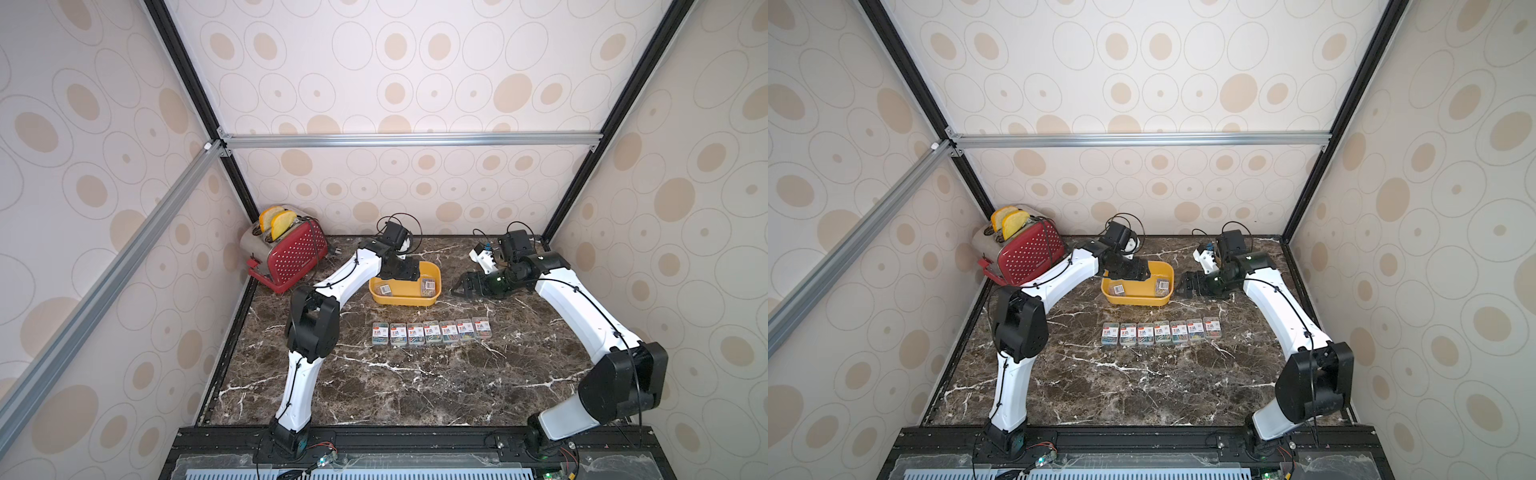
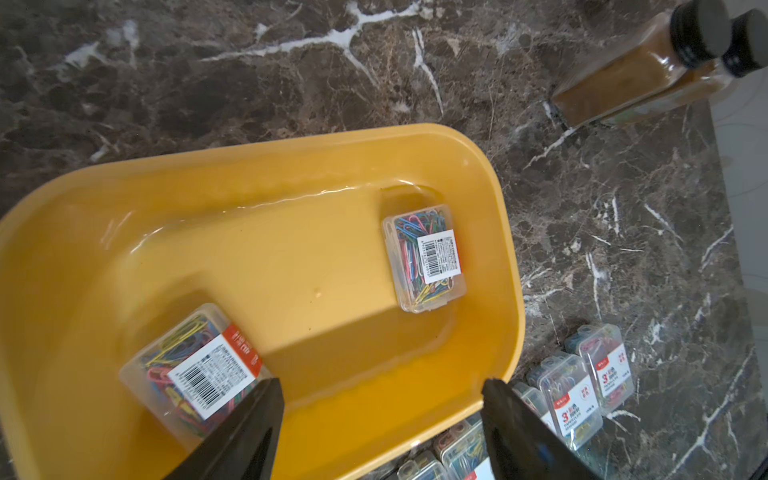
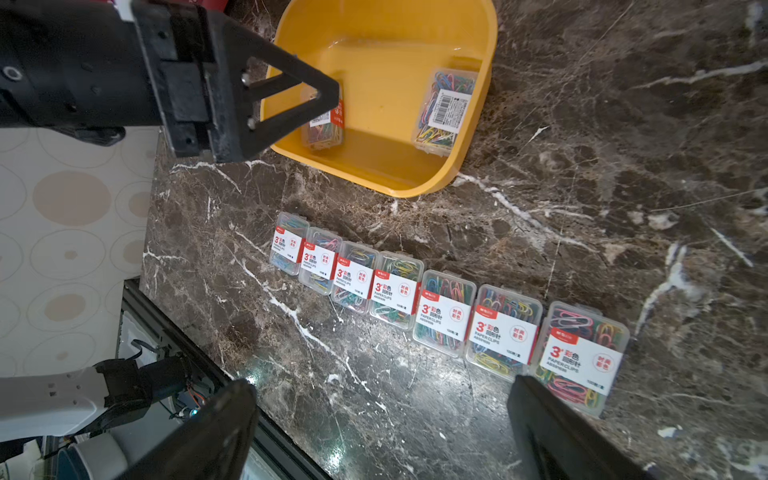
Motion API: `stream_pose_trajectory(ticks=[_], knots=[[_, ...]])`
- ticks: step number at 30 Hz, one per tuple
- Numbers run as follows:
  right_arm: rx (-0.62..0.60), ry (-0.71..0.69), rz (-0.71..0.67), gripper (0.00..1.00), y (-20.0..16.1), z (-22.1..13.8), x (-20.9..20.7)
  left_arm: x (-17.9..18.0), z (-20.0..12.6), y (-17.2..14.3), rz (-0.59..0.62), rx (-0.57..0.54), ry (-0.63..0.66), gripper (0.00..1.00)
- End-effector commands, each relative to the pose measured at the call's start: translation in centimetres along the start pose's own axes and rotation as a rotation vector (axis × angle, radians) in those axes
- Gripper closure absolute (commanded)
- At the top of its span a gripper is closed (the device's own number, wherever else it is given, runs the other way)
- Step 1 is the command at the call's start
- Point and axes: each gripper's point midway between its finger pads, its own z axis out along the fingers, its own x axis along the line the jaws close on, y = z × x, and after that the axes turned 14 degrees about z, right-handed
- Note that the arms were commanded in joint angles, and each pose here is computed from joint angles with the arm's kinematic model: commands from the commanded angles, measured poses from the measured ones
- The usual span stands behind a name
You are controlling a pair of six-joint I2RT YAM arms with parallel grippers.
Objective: Take the paper clips out of the storage box
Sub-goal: Pick up the boxed paper clips from the storage box.
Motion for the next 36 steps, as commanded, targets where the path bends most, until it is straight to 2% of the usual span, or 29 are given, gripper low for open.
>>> stream_pose_trajectory(ticks=[1, 8, 24, 33, 36], knots=[[-0.04, -0.026, -0.016, 0.0, 0.3, -1.5, 0.0, 0.2, 1.2, 1.0, 0.04, -0.015, 0.059, 0.21], [-0.036, -0.054, 0.009, 0.0, -0.4, -1.6, -1.2, -2.1, 4.7, 1.0, 0.117, -0.003, 0.057, 0.16], [-0.014, -0.059, 0.036, 0.0, -1.2, -1.4, -2.0, -3.1, 8.8, -1.1, 0.169, 0.064, 0.086, 0.09], [0.003, -0.044, 0.035, 0.0, -1.2, -1.0, -1.8, -1.4, 10.1, -2.4, 0.16, 0.119, 0.167, 0.08], [0.003, -0.038, 0.034, 0.0, -1.1, -1.1, -1.7, -1.0, 10.2, -2.7, 0.165, 0.133, 0.189, 0.13]])
